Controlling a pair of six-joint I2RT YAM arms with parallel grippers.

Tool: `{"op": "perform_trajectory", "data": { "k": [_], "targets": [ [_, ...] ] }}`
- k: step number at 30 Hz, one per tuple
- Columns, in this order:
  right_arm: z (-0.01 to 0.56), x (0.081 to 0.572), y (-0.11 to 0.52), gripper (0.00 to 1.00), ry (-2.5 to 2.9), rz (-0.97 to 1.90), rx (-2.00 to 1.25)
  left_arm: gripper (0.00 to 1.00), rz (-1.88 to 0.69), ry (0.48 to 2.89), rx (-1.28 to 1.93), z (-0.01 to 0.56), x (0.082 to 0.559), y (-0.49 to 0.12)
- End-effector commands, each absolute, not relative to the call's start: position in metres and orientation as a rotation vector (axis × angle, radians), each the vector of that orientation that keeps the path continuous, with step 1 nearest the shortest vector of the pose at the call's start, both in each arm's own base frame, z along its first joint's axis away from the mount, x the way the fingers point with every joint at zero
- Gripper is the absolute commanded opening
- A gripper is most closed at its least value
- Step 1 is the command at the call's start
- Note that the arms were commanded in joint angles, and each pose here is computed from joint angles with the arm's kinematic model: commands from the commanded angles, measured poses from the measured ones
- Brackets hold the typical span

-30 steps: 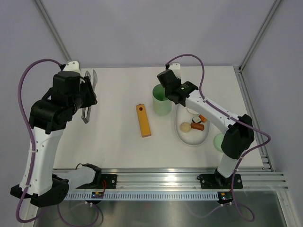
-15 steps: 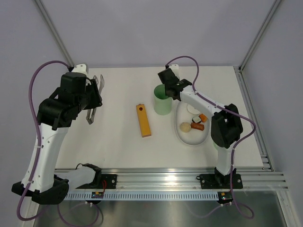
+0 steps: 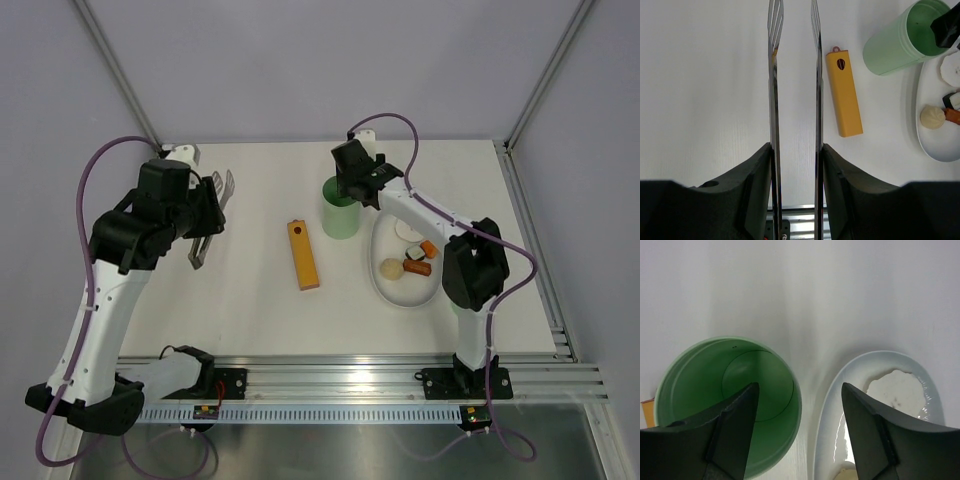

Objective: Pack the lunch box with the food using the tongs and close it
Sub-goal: Place the packing box at the center of the board, then pick up the fake food from the plate.

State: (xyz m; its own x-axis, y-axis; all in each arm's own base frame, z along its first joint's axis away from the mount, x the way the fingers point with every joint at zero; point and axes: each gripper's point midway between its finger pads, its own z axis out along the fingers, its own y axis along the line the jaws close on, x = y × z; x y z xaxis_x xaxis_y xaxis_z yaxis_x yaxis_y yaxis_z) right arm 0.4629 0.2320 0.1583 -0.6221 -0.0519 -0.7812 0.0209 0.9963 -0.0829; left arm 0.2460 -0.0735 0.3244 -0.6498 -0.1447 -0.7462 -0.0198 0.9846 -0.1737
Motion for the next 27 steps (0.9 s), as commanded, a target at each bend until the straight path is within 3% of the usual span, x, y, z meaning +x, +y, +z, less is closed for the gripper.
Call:
{"op": "perform_trajectory", "data": {
  "k": [1,7,17,27],
  "targets": [
    [0.245,0.464,0.225,0.75,2.092,0.004,0.048,0.44,-0.29,2.235,-0.016,0.327,0.247,-0.095],
    [0.29,0.439,0.17,0.78,2.053,0.082,0.145,0.44,-0.358,2.34,0.241,0.283,0.226,-0.137],
    [0.257,0.373,0.029,0.88,2.109,0.057,0.496,0.42,-0.508,2.371,0.718,0.241,0.191,-0.232],
    [0.259,0.326,0.0,0.9,2.089,-0.004,0.55,0.42,-0.582,2.299,0.9,0.232,0.199,-0.34]
  ]
}}
